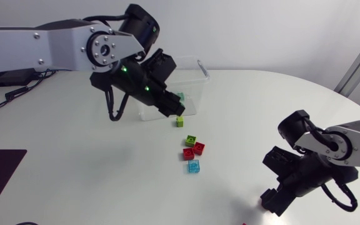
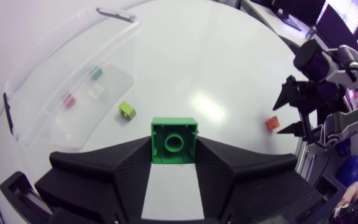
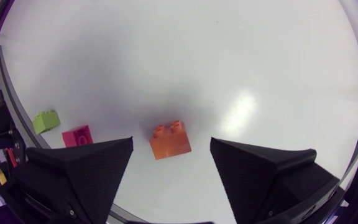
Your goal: Place the duplo bricks in the container
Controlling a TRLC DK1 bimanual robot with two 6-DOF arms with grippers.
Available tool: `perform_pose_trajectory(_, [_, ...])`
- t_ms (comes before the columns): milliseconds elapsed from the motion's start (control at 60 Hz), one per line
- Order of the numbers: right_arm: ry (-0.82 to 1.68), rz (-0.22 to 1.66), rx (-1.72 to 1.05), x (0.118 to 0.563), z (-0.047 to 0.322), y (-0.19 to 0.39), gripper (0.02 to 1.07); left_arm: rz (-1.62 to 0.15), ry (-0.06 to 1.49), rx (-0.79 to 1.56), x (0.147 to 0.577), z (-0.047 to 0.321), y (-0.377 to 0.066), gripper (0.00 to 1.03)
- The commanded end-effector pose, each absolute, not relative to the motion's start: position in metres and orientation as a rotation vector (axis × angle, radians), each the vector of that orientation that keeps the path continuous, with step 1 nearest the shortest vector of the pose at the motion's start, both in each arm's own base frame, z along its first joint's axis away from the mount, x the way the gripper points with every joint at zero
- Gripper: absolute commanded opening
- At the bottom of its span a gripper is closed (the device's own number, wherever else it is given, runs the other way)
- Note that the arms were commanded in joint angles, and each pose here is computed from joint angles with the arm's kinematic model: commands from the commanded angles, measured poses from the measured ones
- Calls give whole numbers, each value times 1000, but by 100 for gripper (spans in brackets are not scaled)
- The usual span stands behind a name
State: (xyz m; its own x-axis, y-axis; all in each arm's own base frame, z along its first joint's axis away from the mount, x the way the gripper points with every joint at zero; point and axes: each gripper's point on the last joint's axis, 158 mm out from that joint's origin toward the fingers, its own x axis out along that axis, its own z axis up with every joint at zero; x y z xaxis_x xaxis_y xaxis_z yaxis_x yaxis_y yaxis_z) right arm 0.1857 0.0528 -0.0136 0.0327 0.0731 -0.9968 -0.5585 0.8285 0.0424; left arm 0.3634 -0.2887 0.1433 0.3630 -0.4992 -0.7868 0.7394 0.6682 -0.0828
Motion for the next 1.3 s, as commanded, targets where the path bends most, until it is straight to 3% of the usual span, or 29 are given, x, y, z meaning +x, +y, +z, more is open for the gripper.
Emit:
perform_pose_trajectory(0, [1521, 527, -439, 172, -28, 47, 85, -778, 807, 242, 380, 175, -285, 27])
perform_pose_trajectory(200, [1534, 527, -445, 171, -33, 46, 81, -675, 690, 169, 418, 195, -268, 27])
perform_pose_trajectory(350, [1520, 526, -445, 176, -31, 47, 61, -613, 620, 133, 443, 198, -257, 27])
perform_pose_trajectory(683, [1516, 521, -442, 180, -31, 47, 35, -538, 582, 113, 477, 179, -247, 27])
perform_pose_trajectory(1283, [1336, 507, -405, 220, 39, 78, 35, -373, 523, 104, 541, 158, -224, 30])
